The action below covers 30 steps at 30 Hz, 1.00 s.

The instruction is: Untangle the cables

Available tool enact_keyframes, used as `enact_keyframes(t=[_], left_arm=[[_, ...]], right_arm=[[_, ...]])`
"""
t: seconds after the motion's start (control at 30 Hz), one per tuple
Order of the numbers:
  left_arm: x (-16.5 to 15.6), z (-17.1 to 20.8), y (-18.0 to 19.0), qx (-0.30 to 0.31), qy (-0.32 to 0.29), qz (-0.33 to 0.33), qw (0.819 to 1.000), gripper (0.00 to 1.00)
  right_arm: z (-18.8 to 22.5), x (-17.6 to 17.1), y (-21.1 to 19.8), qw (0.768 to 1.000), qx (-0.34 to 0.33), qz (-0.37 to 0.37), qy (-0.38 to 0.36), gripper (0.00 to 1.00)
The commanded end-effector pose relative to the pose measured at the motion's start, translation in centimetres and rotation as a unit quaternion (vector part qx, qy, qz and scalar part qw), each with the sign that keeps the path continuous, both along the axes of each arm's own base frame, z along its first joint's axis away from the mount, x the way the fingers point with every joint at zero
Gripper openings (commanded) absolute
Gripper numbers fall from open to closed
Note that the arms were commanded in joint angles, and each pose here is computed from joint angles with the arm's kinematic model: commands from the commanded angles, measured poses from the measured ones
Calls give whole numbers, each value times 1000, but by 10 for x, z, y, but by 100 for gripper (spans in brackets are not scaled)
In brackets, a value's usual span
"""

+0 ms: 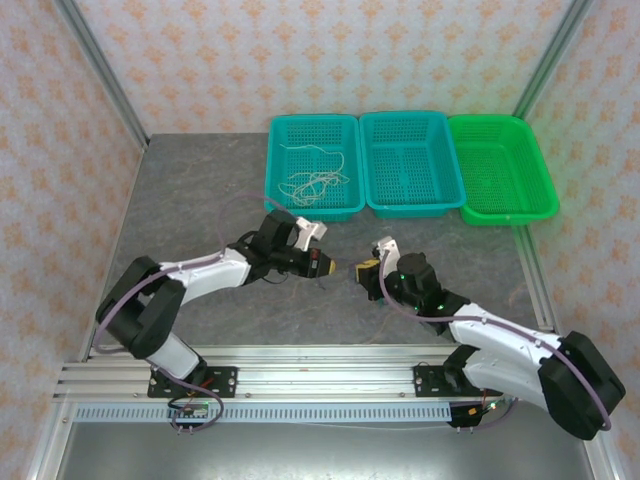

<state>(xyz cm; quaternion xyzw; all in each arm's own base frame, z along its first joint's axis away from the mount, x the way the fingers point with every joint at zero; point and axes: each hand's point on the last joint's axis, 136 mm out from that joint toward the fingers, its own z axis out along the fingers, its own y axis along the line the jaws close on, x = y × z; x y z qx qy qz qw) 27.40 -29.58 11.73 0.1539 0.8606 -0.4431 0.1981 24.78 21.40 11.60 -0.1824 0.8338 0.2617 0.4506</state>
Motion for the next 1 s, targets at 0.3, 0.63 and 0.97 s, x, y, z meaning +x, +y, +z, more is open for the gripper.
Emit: enact_keyframes(t=[0.3,0.63,0.97], left_arm=[[10,134,86,10,-198,194,961,0],[5,139,128,44,-202,268,941,0],[3,114,206,106,-152,405,896,0]], right_arm=[[-65,35,-130,893,-17,-437,103,20],[-77,31,-167,838,-24,-524,152,29],[-70,15,-204,769,58,-615,166,43]])
